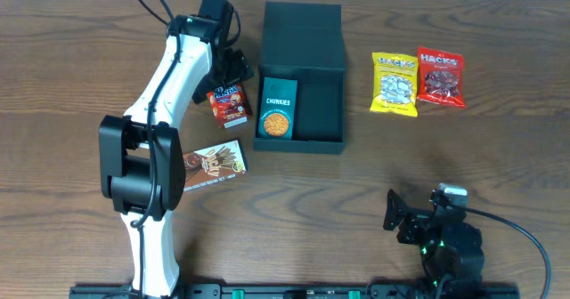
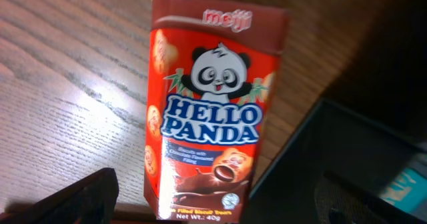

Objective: Pack container
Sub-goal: 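Move the left gripper to the red Hello Panda box and grasp it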

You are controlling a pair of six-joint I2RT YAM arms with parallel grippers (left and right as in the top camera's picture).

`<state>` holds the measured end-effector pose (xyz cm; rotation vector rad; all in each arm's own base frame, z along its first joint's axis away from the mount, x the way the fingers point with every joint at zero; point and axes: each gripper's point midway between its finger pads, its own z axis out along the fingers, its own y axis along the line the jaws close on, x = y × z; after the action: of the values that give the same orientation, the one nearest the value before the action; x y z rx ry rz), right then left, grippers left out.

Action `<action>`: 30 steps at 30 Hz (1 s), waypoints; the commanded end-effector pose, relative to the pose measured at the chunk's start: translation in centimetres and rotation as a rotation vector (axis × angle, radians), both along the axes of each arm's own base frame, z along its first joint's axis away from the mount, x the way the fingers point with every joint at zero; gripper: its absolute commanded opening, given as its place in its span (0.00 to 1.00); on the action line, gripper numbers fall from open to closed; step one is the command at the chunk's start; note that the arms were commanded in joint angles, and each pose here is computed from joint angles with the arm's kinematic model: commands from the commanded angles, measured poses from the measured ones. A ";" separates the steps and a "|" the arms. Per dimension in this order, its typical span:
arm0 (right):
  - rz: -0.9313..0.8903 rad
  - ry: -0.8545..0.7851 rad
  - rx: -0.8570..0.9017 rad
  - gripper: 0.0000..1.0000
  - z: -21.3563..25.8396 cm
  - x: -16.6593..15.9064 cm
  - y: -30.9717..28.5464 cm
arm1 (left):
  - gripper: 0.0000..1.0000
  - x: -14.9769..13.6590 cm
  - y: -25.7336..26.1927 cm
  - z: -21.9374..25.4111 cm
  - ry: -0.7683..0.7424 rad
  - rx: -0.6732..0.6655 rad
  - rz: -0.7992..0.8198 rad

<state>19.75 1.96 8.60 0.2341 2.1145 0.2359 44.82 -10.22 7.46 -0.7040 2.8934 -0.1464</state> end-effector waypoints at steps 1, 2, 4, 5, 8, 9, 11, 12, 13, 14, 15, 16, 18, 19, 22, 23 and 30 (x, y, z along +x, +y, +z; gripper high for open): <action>-0.002 0.006 0.003 0.99 -0.4 0.0 0.0 | 0.95 0.3 0.4 -0.2 -0.014 0.002 0.028; -0.002 0.006 0.003 0.99 -0.4 0.0 0.0 | 0.95 0.5 0.3 -0.3 -0.021 0.000 0.027; -0.002 0.006 0.003 0.99 -0.4 0.0 0.0 | 0.95 0.9 0.3 -0.3 -0.040 0.004 -0.007; -0.002 0.006 0.003 0.99 -0.4 0.0 0.0 | 0.95 1.0 0.2 -0.3 -0.048 0.011 -0.025; -0.002 0.006 0.003 0.99 -0.4 0.0 0.0 | 0.95 0.7 0.6 -0.9 -0.039 0.039 -0.033; -0.002 0.006 0.003 0.99 -0.4 0.0 0.0 | 0.95 0.5 0.6 -1.2 -0.031 0.041 -0.033; -0.002 0.006 0.003 0.99 -0.4 0.0 0.0 | 0.95 0.1 0.8 -2.1 -0.017 0.043 -0.032; -0.002 0.006 0.003 0.99 -0.4 0.0 0.0 | 0.95 -0.2 0.8 -2.6 -0.009 0.045 -0.033; -0.002 0.006 0.003 0.99 -0.4 0.0 0.0 | 0.95 -0.4 0.9 -3.2 -0.004 0.045 -0.033; -0.002 0.006 0.003 0.99 -0.4 0.0 0.0 | 0.95 -0.5 0.9 -3.4 -0.002 0.046 -0.033; -0.001 0.006 0.003 0.99 -0.4 0.0 0.0 | 0.95 -0.6 0.9 -3.5 -0.001 0.047 -0.034; -0.002 0.006 0.003 0.99 -0.4 0.0 0.0 | 0.95 -0.6 0.9 -3.8 -0.003 0.046 -0.037; -0.002 0.006 0.003 0.99 -0.4 0.0 0.0 | 0.95 -0.6 0.9 -4.2 -0.005 0.046 -0.041; -0.002 0.006 0.003 0.99 -0.4 0.0 0.0 | 0.95 -0.7 0.9 -4.5 -0.005 0.046 -0.049; -0.002 0.006 0.003 0.99 -0.4 0.0 0.0 | 0.95 -0.9 0.8 -5.2 0.010 0.043 -0.062; -0.002 0.006 0.003 0.99 -0.4 0.0 0.0 | 0.95 -1.0 0.8 -5.6 0.018 0.044 -0.066; -0.002 0.006 0.003 0.99 -0.4 0.0 0.0 | 0.95 -1.0 0.5 -6.6 0.032 0.028 -0.071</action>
<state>19.75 1.96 8.59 0.2341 2.1149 0.2358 44.23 -9.91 1.88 -0.6225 2.9190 -0.1206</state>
